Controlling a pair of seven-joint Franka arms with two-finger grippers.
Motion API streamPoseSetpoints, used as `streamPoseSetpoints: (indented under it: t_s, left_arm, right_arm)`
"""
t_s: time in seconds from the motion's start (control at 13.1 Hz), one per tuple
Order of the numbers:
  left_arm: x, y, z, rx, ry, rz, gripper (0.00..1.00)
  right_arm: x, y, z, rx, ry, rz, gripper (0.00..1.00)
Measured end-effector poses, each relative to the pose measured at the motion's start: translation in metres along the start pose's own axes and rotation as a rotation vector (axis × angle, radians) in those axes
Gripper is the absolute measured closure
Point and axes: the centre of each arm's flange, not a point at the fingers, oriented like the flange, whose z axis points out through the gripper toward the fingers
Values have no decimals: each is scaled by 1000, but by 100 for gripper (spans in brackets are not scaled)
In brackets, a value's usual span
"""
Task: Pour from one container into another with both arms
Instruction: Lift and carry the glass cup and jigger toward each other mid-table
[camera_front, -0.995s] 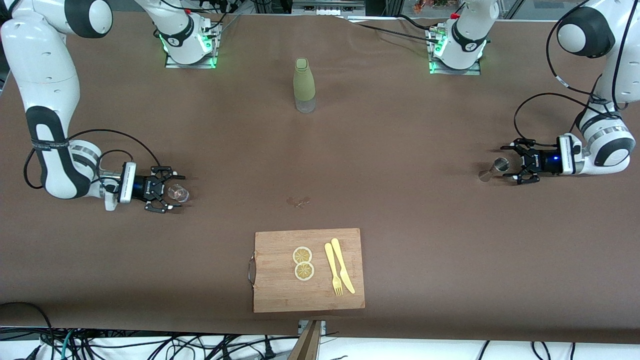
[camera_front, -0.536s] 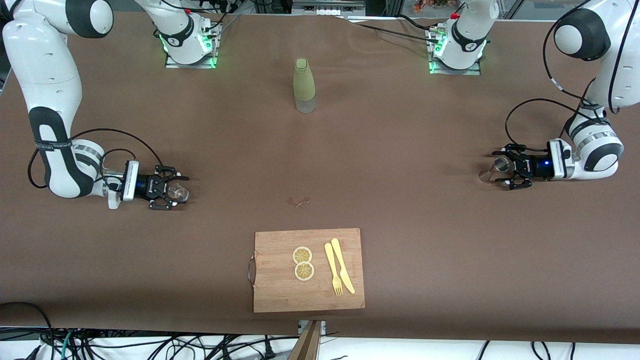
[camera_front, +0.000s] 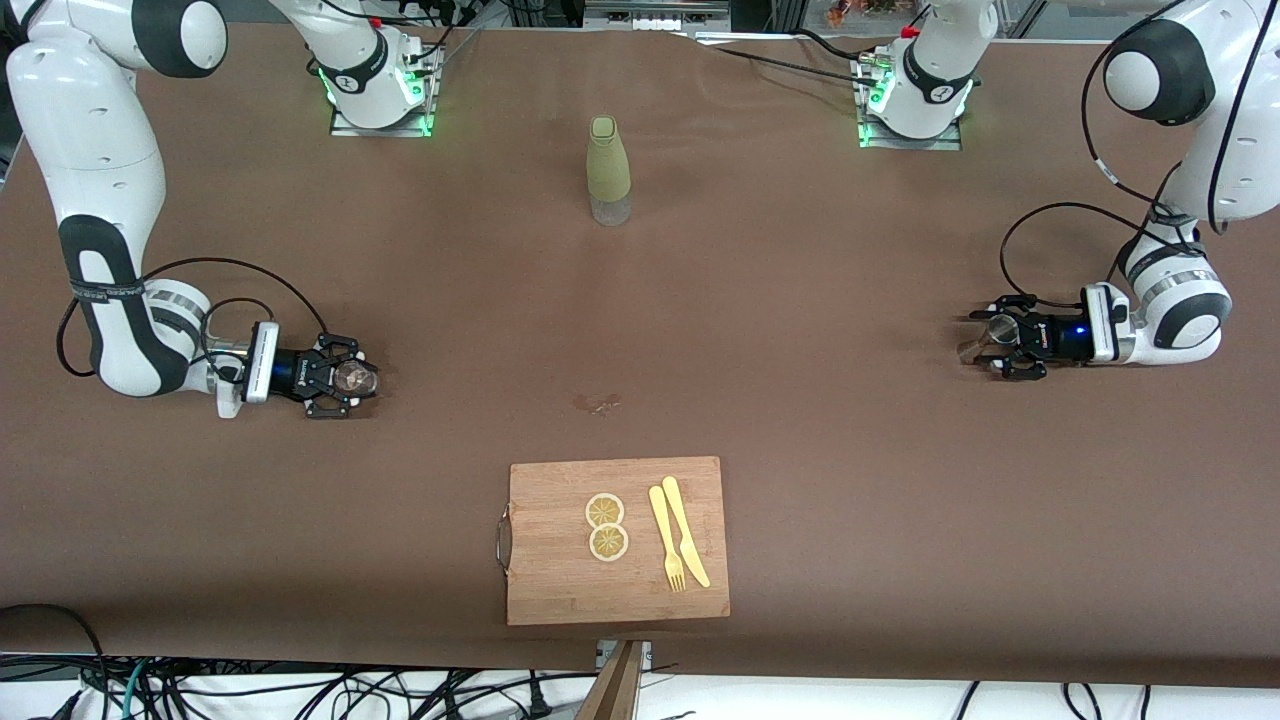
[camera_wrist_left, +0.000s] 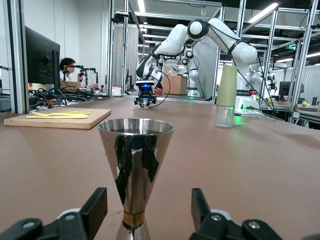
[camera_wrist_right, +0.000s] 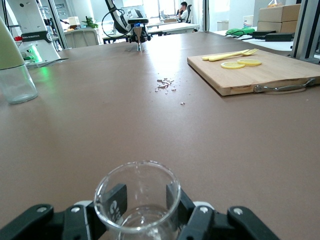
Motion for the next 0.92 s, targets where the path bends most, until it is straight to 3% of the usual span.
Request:
streamPoseSetpoints:
  t_s: [0.46,0.61,0.77,0.84,0.92]
  left_arm:
    - [1,-1,-4,4,-6,6,28]
    - [1,-1,-4,5,-7,5,47]
    - [1,-1,-3,4,-6,5,72]
    - [1,-2,-3,3,-6,7,79]
    - [1,-2,-3,3,-6,7,79]
  right_arm:
    - [26,19,7,-10,37,-4,56]
    - [52,33,18,6,46,15,62]
    - [79,42,34,32,60,18,69]
    - [93,45,44,46,64,18,69]
    - [105,48,53,60,65,18,69]
